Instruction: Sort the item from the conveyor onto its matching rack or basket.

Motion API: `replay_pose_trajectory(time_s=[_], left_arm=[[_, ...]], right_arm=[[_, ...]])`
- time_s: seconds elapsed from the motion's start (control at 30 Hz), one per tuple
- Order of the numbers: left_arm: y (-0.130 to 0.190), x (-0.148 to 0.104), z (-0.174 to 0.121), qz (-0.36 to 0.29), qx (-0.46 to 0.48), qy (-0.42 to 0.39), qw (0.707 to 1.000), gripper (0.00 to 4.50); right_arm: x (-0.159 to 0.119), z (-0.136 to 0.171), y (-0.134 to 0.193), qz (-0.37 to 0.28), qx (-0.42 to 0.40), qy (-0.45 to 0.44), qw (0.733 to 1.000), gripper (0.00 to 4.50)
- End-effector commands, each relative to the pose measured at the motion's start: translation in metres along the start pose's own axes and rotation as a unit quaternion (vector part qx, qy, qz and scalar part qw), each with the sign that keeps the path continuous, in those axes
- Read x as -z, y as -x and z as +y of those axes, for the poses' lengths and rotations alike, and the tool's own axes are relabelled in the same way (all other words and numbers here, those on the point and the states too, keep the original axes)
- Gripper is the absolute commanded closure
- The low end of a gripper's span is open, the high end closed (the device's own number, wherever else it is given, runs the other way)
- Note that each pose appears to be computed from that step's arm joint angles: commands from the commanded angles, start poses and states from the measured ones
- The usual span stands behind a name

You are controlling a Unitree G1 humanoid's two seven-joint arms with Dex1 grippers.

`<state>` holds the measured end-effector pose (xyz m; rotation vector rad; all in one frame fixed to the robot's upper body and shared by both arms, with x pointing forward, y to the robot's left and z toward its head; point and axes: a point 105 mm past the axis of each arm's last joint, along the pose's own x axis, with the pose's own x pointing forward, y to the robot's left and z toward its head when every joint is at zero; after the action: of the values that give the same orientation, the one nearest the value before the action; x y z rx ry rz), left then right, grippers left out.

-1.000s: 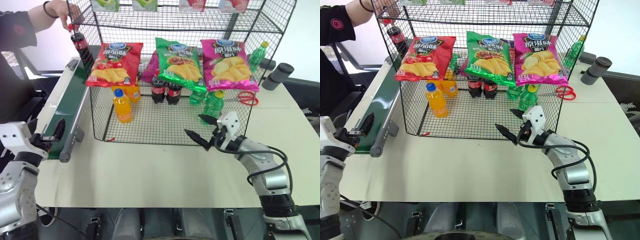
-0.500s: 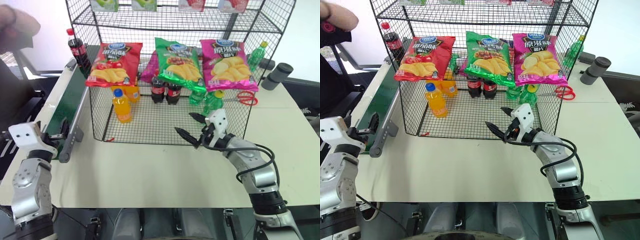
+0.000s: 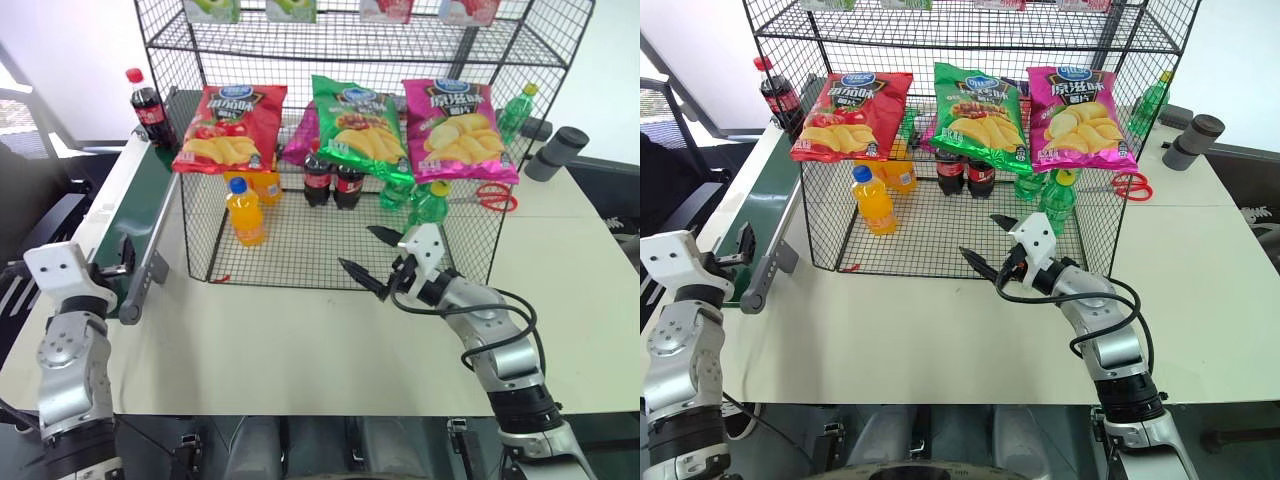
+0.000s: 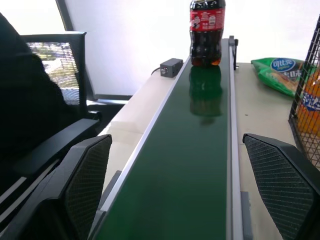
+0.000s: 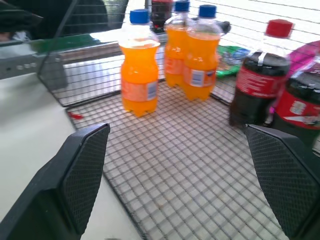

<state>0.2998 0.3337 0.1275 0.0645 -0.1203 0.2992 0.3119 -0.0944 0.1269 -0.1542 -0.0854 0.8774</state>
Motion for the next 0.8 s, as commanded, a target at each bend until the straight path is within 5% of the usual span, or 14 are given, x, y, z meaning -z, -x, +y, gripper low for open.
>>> replay_pose_trajectory(time_s=[0.03,0.8], left_arm=[[-0.002,-0.007,-0.003,-0.02,0.001,-0.005,1.0,0.0],[-0.006,-0.002,-0.006,-0.02,0.01,-0.01,1.0,0.0]], right_arm=[[-0.01,0.007,0.001,-0.027,-0.017,0.0,0.999,0.04],[-0.027,0.034,0.001,-0.071,-0.105,-0.041,0.991,0.04]])
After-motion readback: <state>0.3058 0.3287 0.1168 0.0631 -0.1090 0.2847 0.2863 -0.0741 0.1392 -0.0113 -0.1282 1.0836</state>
